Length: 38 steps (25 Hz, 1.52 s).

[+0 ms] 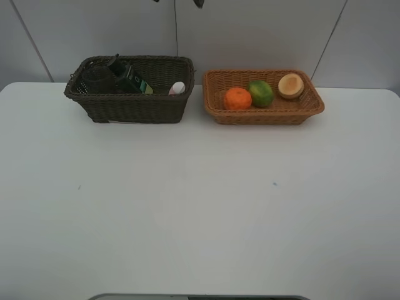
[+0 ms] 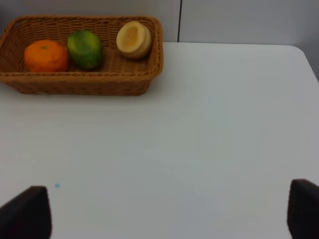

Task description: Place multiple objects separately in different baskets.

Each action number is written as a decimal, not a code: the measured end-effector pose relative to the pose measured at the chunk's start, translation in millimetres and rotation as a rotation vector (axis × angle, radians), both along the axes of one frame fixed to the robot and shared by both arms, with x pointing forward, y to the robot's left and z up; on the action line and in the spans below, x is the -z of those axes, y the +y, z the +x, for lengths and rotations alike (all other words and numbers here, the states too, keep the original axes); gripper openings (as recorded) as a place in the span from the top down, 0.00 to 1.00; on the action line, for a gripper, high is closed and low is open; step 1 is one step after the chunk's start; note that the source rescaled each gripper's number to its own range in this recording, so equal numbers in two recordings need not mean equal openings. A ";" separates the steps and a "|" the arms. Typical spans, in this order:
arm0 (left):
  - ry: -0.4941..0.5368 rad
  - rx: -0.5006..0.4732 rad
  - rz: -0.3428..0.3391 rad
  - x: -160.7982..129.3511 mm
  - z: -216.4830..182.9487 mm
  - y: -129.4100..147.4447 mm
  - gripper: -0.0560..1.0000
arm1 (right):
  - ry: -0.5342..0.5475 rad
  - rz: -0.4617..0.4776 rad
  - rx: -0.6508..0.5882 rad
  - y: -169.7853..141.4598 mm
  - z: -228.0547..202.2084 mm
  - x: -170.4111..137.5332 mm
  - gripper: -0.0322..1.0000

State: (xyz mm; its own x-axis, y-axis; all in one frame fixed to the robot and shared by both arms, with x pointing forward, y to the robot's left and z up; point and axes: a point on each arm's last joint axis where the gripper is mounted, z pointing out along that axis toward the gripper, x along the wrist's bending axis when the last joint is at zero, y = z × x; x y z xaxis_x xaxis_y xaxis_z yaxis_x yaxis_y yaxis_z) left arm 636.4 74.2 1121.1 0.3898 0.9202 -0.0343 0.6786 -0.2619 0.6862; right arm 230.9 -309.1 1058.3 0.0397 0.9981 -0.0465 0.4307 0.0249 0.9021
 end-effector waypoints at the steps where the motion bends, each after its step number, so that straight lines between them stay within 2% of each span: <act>1: 0.005 -0.017 0.003 -3.9 -4.7 11.8 0.00 | 0.000 0.000 0.000 0.0 0.0 0.0 0.00; 7: 0.008 -0.146 0.005 -17.5 -42.2 90.6 0.00 | 0.000 0.000 0.000 0.0 0.0 0.0 0.00; 12: -0.009 -0.262 -0.001 -24.1 -101.1 153.6 0.00 | 0.000 0.000 0.000 0.0 0.0 0.0 0.00; 17: -0.048 -0.346 0.006 -20.1 -167.4 196.1 0.00 | 0.000 0.000 0.000 0.0 0.0 0.0 0.00; 23: -0.168 -0.377 -0.015 -17.2 -253.1 216.4 0.00 | 0.000 0.000 0.000 0.0 0.0 0.0 0.00; 29: -0.204 -0.389 -0.035 -3.0 -325.7 224.9 0.00 | 0.000 0.000 0.000 0.0 0.0 0.0 0.00; 33: -0.196 -0.399 -0.036 14.9 -369.2 230.2 0.00 | 0.000 0.000 0.000 0.0 0.0 0.0 0.00; 38: -0.287 -0.401 -0.067 41.4 -405.6 234.4 0.00 | 0.000 0.000 0.000 0.0 0.0 0.0 0.00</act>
